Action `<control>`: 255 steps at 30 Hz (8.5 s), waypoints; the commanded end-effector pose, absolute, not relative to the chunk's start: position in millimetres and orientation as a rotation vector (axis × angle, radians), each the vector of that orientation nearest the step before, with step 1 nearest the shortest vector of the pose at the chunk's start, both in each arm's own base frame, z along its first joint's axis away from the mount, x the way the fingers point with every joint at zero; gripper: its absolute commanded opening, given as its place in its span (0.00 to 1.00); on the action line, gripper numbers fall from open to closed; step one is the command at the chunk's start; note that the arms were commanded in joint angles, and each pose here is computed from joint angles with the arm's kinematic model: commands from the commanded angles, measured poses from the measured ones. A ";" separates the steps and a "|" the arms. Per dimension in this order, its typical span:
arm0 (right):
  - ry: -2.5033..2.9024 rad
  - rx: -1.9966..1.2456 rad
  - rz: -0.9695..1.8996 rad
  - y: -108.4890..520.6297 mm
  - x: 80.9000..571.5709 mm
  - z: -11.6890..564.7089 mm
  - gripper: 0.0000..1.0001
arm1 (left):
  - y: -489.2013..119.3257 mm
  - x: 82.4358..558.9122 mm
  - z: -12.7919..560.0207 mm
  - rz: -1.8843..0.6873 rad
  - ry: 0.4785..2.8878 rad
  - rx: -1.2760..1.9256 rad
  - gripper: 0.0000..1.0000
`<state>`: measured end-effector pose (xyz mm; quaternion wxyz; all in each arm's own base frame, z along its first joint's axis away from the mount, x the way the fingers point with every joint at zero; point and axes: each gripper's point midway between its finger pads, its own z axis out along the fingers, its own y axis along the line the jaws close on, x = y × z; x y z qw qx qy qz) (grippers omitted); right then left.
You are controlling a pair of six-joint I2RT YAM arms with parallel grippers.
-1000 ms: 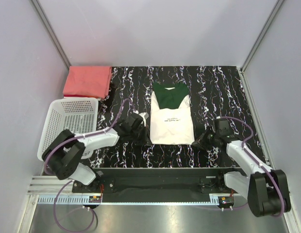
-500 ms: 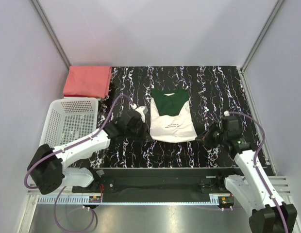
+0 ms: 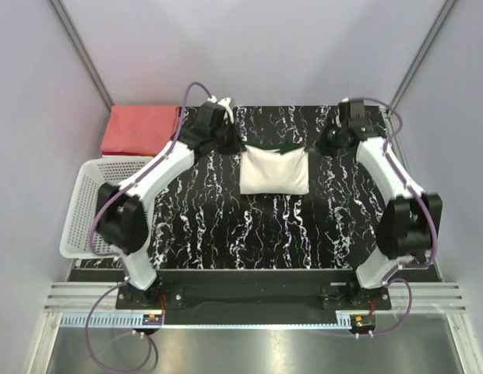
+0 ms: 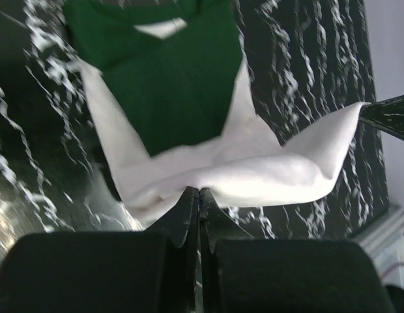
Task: Fold and stack the t-shirts
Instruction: Fold the tshirt, then neatly place the folded tshirt to the corner
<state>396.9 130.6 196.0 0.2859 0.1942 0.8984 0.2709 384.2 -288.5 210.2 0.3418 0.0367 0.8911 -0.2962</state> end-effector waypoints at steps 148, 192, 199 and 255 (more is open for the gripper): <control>2.381 0.364 1.090 119.0 412.0 165.0 0.50 | -303.6 517.6 31.2 -1.145 2.426 -0.016 0.57; 2.269 0.276 1.208 131.8 383.3 224.2 0.51 | -198.6 489.4 184.5 -0.315 2.343 0.330 0.00; 2.252 0.264 1.216 132.7 384.6 232.4 0.52 | -145.1 491.9 235.3 -0.092 2.257 0.409 0.00; 2.256 0.233 1.231 133.5 400.2 228.3 0.56 | 150.7 572.3 297.7 0.361 2.038 -0.117 0.74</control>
